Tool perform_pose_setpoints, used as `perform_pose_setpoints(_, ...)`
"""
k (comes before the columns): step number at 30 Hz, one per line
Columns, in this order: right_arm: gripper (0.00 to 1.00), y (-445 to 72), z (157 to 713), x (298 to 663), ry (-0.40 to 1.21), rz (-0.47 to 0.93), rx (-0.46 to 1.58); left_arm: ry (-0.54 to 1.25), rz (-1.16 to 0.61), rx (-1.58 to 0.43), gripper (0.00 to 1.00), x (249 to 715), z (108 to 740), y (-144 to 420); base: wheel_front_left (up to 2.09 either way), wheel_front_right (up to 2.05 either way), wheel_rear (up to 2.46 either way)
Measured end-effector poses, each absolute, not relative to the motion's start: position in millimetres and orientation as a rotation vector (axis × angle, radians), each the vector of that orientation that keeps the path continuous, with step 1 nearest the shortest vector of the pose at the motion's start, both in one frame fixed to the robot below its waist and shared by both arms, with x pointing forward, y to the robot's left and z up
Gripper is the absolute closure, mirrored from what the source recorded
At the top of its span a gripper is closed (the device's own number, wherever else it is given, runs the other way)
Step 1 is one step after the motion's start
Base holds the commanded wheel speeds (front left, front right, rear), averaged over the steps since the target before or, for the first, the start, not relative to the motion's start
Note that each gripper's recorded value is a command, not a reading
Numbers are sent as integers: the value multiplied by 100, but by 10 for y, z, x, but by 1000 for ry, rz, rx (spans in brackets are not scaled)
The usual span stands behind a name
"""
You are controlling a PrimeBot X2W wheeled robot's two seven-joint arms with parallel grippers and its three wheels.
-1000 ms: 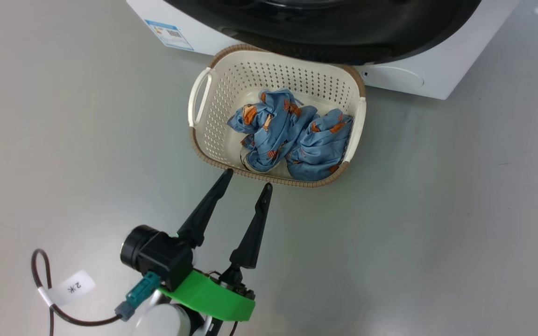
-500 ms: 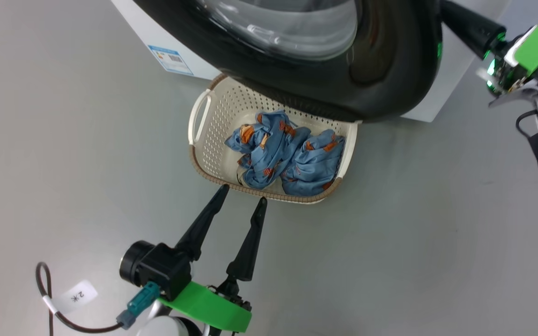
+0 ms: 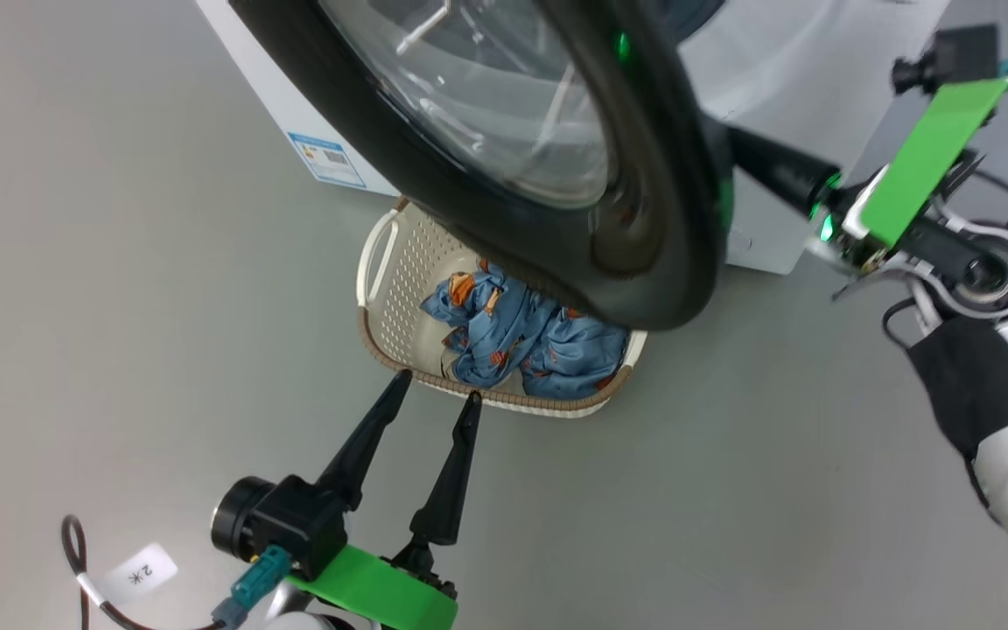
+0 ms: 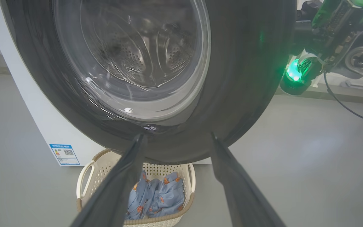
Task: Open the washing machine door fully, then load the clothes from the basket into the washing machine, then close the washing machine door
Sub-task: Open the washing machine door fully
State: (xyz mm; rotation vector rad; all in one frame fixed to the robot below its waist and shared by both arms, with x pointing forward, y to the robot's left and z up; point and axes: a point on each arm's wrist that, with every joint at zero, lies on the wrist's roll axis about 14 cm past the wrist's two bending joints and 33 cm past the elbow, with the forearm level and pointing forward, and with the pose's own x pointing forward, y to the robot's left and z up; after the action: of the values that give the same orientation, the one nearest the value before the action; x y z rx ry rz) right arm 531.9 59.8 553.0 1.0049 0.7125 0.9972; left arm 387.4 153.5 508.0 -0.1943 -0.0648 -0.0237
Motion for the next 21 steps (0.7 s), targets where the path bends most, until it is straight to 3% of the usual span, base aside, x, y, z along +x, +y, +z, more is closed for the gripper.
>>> perform_pose_setpoints(21,100,1099,5503,4443,850,1189,953,-92,40,-173,0,3599,5170,1754,0,0,0)
